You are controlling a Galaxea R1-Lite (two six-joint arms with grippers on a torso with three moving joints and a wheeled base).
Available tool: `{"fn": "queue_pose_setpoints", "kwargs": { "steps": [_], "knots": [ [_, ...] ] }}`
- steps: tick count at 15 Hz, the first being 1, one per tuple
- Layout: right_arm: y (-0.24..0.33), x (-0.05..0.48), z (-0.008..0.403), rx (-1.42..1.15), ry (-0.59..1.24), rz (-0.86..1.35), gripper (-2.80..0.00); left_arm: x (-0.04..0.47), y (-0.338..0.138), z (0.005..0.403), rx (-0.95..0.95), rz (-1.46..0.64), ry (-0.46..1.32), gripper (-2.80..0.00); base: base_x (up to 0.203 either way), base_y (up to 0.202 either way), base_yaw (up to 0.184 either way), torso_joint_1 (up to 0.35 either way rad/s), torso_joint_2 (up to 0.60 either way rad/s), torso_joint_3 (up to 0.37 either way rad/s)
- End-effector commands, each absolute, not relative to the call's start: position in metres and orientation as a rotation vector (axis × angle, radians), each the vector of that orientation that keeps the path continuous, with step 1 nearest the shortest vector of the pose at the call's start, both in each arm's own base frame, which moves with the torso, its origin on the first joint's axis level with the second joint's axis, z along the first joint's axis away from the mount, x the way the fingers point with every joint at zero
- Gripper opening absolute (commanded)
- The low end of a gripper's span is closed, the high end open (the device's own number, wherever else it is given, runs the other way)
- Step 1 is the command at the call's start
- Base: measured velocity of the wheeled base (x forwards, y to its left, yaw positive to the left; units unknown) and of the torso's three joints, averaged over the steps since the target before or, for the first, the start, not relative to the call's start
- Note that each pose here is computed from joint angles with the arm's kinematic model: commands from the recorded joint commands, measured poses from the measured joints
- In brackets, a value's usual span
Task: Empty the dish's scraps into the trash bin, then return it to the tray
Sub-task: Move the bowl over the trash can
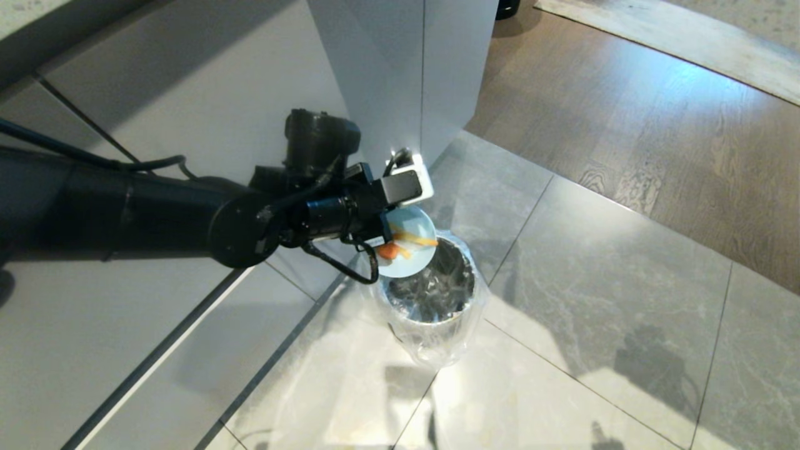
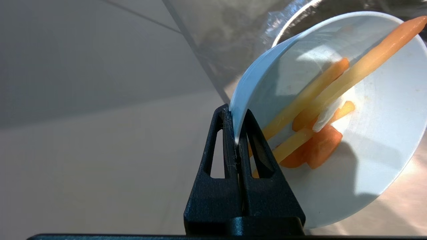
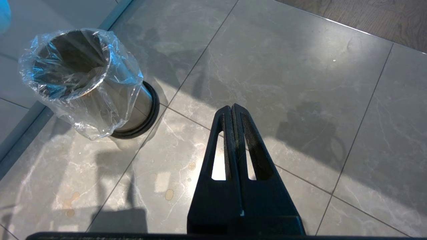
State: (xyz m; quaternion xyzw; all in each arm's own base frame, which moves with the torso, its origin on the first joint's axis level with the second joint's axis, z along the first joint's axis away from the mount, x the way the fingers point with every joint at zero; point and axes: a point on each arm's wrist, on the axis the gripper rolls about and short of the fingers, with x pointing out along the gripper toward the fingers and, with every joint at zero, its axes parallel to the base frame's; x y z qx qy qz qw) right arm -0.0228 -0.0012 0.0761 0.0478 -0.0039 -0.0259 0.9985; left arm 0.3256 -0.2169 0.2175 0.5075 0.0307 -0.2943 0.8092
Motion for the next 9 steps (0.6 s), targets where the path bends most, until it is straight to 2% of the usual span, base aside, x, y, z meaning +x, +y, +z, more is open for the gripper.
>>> {"fn": "queue_pose_setpoints", "kwargs": {
  "steps": [1, 7, 9],
  "knots": [
    [-0.001, -0.023, 0.076, 0.095, -0.009, -0.052, -2.8, 0.328, -0.213, 0.219, 1.152, -0.653, 0.013, -2.8, 0.0, 0.0, 0.0, 0.0, 0.0, 0.0],
    [-0.001, -0.023, 0.076, 0.097, -0.009, -0.052, -2.8, 0.326, -0.233, 0.204, 1.323, -0.783, -0.088, -2.8, 0.0, 0.0, 0.0, 0.0, 0.0, 0.0],
    [-0.001, -0.023, 0.076, 0.096, -0.008, -0.052, -2.8, 0.329, -0.239, 0.198, 1.328, -0.777, -0.115, -2.8, 0.0, 0.0, 0.0, 0.0, 0.0, 0.0]
  ]
}}
